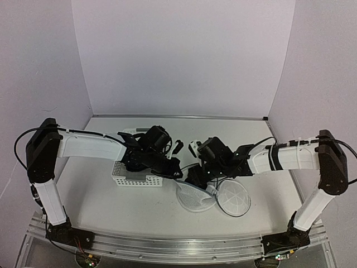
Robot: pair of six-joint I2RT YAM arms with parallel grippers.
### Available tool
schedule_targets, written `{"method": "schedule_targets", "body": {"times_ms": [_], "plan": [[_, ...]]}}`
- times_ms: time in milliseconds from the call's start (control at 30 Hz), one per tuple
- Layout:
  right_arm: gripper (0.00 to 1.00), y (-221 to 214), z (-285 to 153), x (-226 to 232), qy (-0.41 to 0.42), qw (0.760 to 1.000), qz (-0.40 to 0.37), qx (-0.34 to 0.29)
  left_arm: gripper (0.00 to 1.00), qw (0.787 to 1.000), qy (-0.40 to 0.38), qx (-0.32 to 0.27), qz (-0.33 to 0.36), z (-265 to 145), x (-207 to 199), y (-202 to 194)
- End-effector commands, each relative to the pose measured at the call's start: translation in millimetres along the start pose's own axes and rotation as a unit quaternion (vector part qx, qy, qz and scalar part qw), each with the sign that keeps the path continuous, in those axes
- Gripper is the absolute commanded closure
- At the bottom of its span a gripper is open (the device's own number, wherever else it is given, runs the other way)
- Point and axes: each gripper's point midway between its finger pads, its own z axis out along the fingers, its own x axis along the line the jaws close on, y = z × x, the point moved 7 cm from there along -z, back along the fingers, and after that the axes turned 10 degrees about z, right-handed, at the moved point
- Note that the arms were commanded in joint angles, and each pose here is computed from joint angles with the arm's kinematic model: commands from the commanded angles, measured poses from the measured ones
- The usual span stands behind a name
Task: Unzip the laundry bag and remove the bra
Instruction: Pick up the bra from the laundry bag.
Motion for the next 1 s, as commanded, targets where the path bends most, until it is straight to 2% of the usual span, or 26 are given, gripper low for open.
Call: {"method": "schedule_targets", "body": {"times_ms": [0, 300, 467, 567, 633, 733, 967], "plan": [[0.29, 24.9, 3.4, 6.9, -0.005, 0.999, -0.004, -0.048, 0.94, 1.000, -0.015, -0.022, 0.005, -6.6, -7.6, 8.4], [0.22, 6.8, 31.5, 2.2, -0.019, 1.000, -0.007, -0.021, 0.94, 1.000, -0.014, -0.020, 0.005, -6.7, -6.9, 6.1], [0.22, -4.7, 43.5, 1.2, -0.012, 1.000, -0.001, -0.006, 0.94, 1.000, -0.012, -0.019, 0.003, -6.4, -6.0, 5.5], [0.26, -11.0, 49.7, -0.4, -0.011, 1.000, 0.001, 0.000, 0.94, 1.000, -0.011, -0.018, 0.002, -5.9, -5.2, 4.3], [0.33, -15.8, 53.8, -1.1, -0.010, 1.000, 0.002, 0.006, 0.94, 1.000, -0.011, -0.017, 0.002, -5.7, -5.2, 3.5], [0.48, -20.8, 57.6, -2.3, -0.008, 1.000, 0.004, 0.012, 0.94, 1.000, -0.010, -0.016, 0.000, -5.3, -4.4, 2.6], [0.98, -15.6, 45.6, -3.7, -0.007, 1.000, 0.010, -0.009, 0.94, 1.000, -0.011, -0.015, 0.000, -4.0, -4.2, 2.9]]}}
